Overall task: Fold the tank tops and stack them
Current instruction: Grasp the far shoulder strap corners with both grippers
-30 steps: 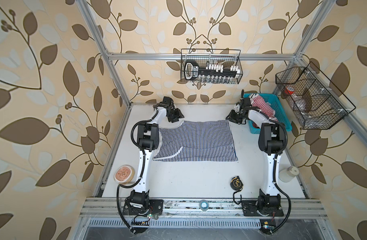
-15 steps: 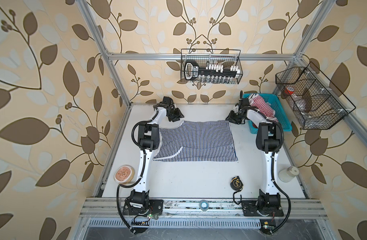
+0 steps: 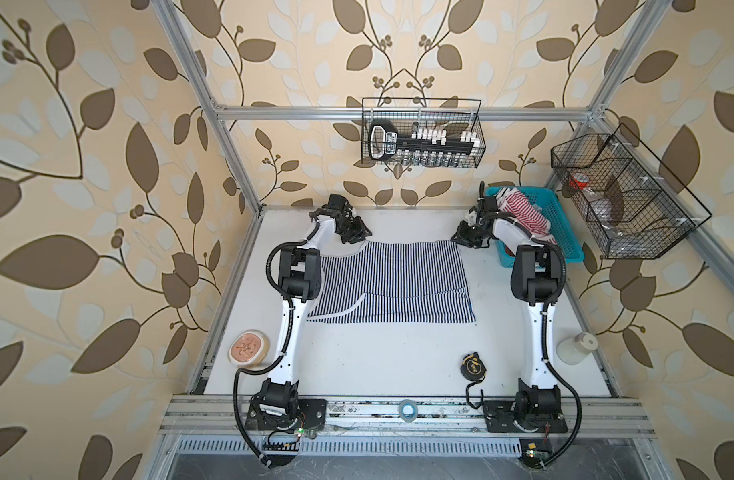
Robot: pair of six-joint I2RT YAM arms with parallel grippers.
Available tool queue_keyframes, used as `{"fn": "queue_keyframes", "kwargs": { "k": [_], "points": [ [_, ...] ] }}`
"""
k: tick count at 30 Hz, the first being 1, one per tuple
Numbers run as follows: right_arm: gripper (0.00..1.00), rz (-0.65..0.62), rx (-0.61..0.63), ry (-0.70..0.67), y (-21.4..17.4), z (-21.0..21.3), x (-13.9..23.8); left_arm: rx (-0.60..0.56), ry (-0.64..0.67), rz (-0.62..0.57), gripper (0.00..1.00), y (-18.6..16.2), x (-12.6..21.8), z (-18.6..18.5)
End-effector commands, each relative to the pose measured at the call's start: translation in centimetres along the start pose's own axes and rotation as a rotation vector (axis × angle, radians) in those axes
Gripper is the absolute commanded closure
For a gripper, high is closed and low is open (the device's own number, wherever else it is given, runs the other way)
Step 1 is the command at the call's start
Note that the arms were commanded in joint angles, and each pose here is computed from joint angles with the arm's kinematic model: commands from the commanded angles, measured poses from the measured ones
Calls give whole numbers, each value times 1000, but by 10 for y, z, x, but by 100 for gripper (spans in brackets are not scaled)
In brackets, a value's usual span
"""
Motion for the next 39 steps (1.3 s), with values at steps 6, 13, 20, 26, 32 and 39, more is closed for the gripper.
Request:
{"fn": "queue_keyframes", "kwargs": {
  "k": [6, 13, 20, 26, 32, 39],
  "points": [
    [84, 26, -7, 9, -3, -8, -11, -3, 3, 21, 73, -3, -5, -2],
    [87, 29, -6, 14, -4, -7, -10, -8, 20, 33, 70, -6, -1, -2],
    [85, 36, -7, 16, -5, -8, -12, -31, 44, 45, 59, -9, 6, -4],
    [91, 38, -10, 15, -6, -9, -13, -23, 48, 61, 64, -11, 4, 0],
    [97, 40, -12, 17, -6, -9, -15, -13, 47, 68, 69, -12, 3, 0],
    [100, 42, -13, 17, -6, -10, -15, -11, 46, 78, 81, -15, 3, 1]
  ]
}}
Point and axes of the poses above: each gripper's point midway between its finger pads, its own x axis back along the fingers, its own z axis along the line the jaws close on, y = z × x, the point moved 10 cm from there along x, back along the fingers, and after that the axes turned 5 degrees about x, right-handed, at the moved point
